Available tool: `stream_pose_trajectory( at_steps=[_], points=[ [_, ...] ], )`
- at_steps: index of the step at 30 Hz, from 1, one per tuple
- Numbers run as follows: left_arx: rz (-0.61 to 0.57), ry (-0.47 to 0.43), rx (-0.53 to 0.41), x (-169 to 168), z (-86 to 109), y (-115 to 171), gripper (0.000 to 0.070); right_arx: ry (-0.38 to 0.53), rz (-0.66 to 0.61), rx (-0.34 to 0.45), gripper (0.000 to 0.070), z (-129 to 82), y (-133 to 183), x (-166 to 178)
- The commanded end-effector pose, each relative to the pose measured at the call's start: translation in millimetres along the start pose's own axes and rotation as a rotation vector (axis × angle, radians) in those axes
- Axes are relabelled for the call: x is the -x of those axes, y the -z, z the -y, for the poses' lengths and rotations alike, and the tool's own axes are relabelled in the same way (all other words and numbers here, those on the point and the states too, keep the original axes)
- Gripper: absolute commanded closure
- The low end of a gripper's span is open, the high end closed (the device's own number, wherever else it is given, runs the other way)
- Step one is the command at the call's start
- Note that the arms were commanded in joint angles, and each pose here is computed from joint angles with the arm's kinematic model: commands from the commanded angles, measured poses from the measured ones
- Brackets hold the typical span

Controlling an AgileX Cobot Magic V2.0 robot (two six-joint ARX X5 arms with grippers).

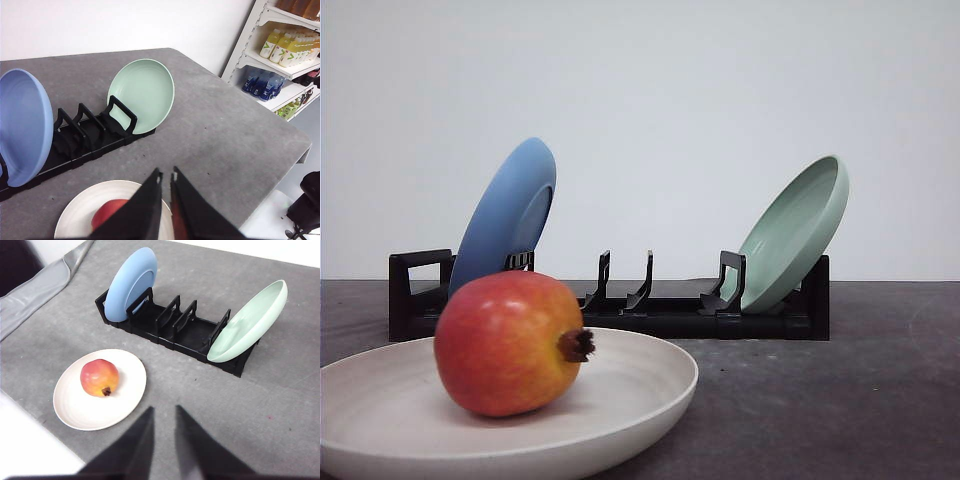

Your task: Place pomegranate in white plate

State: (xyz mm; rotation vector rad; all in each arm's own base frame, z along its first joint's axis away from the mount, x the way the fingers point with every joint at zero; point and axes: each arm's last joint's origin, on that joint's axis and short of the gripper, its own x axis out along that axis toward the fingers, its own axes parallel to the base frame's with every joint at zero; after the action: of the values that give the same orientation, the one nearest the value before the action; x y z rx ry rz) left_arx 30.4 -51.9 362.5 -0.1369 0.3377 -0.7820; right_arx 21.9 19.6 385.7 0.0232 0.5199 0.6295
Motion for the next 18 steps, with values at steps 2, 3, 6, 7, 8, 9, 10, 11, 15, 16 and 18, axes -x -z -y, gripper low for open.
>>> stream_pose_trajectory(
  at_steps=[2,3,6,7,8,9,10,11,15,16,18],
  points=[
    [0.007,0.021,0.001,0.8,1.6,-2.4,0.07,-0.012,0.015,0.013,0.0655,-1.0,-3.4,1.7],
    [0.006,0.021,0.001,0.8,1.6,-2.4,0.07,-0.012,0.015,0.013,0.0655,-1.0,-3.4,1.7],
    [0.006,0.021,0.001,0.8,1.6,-2.4,0.07,-0.012,0.014,0.013,0.0655,-1.0,-3.5,1.6],
    [0.007,0.021,0.001,0.9,1.6,-2.4,0.07,-0.012,0.014,0.013,0.0655,-1.0,-3.5,1.6],
    [0.007,0.021,0.001,0.9,1.5,-2.4,0.07,-0.012,0.014,0.013,0.0655,-1.0,-3.5,1.6],
    [0.007,0.021,0.002,0.9,1.5,-2.4,0.07,-0.012,0.014,0.013,0.0655,-1.0,-3.5,1.6],
    [0.007,0.021,0.002,0.9,1.5,-2.4,0.07,-0.012,0.014,0.013,0.0655,-1.0,-3.5,1.6],
    [0.007,0.021,0.002,0.9,1.5,-2.4,0.07,-0.012,0.014,0.013,0.0655,-1.0,-3.5,1.6],
    [0.028,0.031,0.01,0.8,1.0,-0.4,0.07,-0.012,0.014,0.013,0.0655,-1.0,-3.5,1.6],
    [0.041,0.031,0.015,1.9,-0.4,1.1,0.07,-0.012,0.014,0.013,0.0655,-1.0,-3.5,1.6],
    [0.061,0.01,0.026,2.7,-3.8,4.4,0.07,-0.012,0.014,0.013,0.0655,-1.0,-3.5,1.6]
  ],
)
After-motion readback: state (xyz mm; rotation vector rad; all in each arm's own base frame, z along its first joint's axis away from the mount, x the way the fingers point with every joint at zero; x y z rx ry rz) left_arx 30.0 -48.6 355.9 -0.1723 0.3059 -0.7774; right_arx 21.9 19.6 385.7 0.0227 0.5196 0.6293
